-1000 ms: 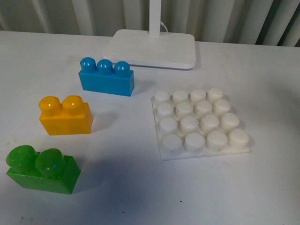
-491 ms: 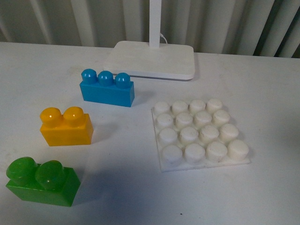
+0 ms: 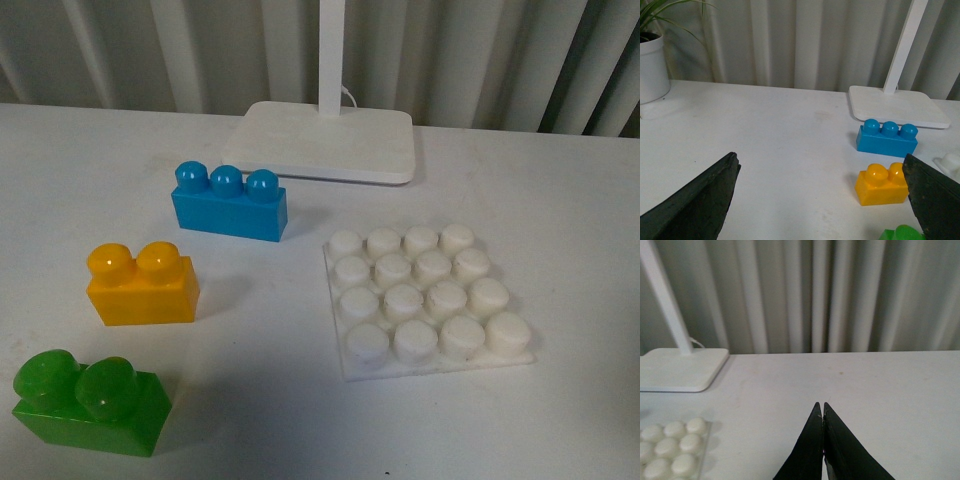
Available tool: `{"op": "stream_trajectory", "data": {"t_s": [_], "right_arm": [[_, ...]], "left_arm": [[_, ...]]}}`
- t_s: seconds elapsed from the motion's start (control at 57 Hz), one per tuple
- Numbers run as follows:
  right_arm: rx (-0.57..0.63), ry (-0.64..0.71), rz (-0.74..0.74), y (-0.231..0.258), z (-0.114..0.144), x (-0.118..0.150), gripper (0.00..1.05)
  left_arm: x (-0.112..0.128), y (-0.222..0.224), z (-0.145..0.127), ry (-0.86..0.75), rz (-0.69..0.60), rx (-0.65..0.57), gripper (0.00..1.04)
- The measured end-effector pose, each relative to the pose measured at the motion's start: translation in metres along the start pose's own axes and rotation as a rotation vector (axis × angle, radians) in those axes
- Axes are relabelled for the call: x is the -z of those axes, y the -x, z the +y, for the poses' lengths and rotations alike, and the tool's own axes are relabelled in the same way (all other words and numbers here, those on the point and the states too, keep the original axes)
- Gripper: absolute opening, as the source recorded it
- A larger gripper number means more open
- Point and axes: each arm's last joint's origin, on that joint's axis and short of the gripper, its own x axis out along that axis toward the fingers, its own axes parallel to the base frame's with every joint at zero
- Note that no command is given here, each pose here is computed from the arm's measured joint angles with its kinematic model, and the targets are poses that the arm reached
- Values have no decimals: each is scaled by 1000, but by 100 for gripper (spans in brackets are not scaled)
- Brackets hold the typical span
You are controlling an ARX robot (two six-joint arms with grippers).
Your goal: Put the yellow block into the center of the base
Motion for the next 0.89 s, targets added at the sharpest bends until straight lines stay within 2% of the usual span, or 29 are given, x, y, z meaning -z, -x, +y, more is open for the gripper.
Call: {"op": "stream_trajectory", "data": {"t_s": [0.509, 0.772, 0.895], "right_arm": [[3, 0, -10, 12, 0, 19, 1], [3, 0, 21, 22, 0, 23, 1], [3, 0, -12, 25, 0, 21, 1]], "left_arm": [[0, 0, 0, 0, 0, 0, 98], [0, 0, 0, 0, 0, 0, 98], [0, 0, 0, 0, 0, 0, 98]]}}
